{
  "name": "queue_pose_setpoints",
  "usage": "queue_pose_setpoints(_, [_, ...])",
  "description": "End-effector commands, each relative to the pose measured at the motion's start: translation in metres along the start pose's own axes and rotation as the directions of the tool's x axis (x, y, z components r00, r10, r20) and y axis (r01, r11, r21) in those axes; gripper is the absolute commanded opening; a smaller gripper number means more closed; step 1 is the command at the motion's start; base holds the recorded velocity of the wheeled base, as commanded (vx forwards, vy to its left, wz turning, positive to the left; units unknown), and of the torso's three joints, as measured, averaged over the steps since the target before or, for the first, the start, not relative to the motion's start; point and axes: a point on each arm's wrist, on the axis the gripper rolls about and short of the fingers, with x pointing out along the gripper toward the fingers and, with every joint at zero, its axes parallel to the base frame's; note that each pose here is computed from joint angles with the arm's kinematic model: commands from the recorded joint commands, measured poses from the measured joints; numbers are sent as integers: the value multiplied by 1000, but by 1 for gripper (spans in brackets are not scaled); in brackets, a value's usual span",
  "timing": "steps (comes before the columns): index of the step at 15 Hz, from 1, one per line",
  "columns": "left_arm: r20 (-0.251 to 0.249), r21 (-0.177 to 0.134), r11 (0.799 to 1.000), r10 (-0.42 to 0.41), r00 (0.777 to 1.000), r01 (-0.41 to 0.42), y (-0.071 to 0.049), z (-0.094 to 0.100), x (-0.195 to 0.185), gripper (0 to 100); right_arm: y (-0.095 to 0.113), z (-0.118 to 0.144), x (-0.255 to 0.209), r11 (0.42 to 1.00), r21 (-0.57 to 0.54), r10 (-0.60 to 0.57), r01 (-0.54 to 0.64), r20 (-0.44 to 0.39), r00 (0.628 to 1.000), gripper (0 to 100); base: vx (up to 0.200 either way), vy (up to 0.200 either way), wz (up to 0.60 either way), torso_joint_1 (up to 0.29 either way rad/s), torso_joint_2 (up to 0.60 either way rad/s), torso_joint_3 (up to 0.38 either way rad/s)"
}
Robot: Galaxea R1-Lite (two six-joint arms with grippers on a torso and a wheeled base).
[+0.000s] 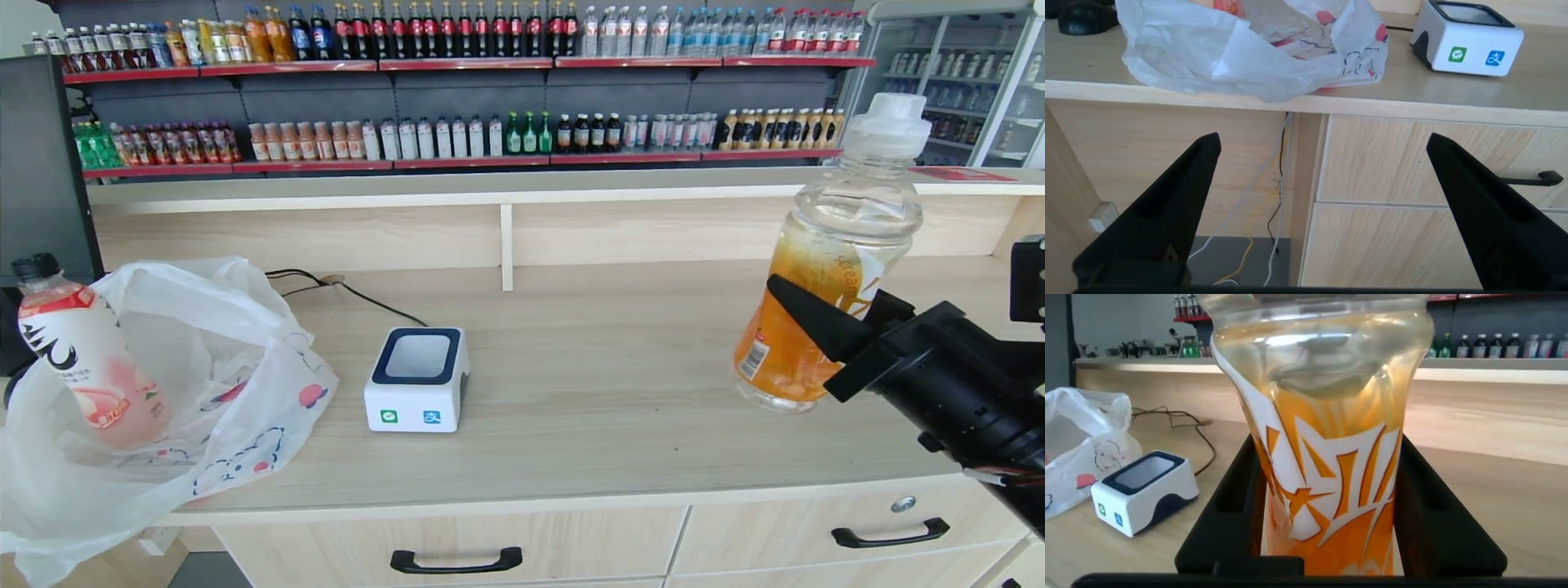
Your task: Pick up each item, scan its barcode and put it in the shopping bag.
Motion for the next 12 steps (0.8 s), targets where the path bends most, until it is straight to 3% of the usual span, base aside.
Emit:
queue_pose_setpoints(1, [2, -1, 1000, 2, 1000, -2, 0, 0, 0, 100, -1, 7, 0, 1000, -14, -2, 2, 34, 999, 0, -200, 0, 0, 17, 2, -7])
queue_pose_setpoints(4, [2, 1, 1000, 0, 1000, 0, 0, 0, 0, 100, 0, 19, 9, 1000, -8, 10, -9, 94, 996, 0, 0, 0, 0, 0, 0, 0])
queue_pose_setpoints(8, [2, -1, 1000, 2, 1000, -2, 0, 0, 0, 100, -1, 17, 7, 1000, -14, -12, 13, 83, 996, 0, 0, 0, 0, 0, 0, 0])
queue_pose_setpoints(12, [2, -1, 1000, 2, 1000, -2, 0, 0, 0, 100, 0, 14, 4, 1000, -12, -21, 22, 68, 997, 0, 0, 200, 0, -4, 1, 2])
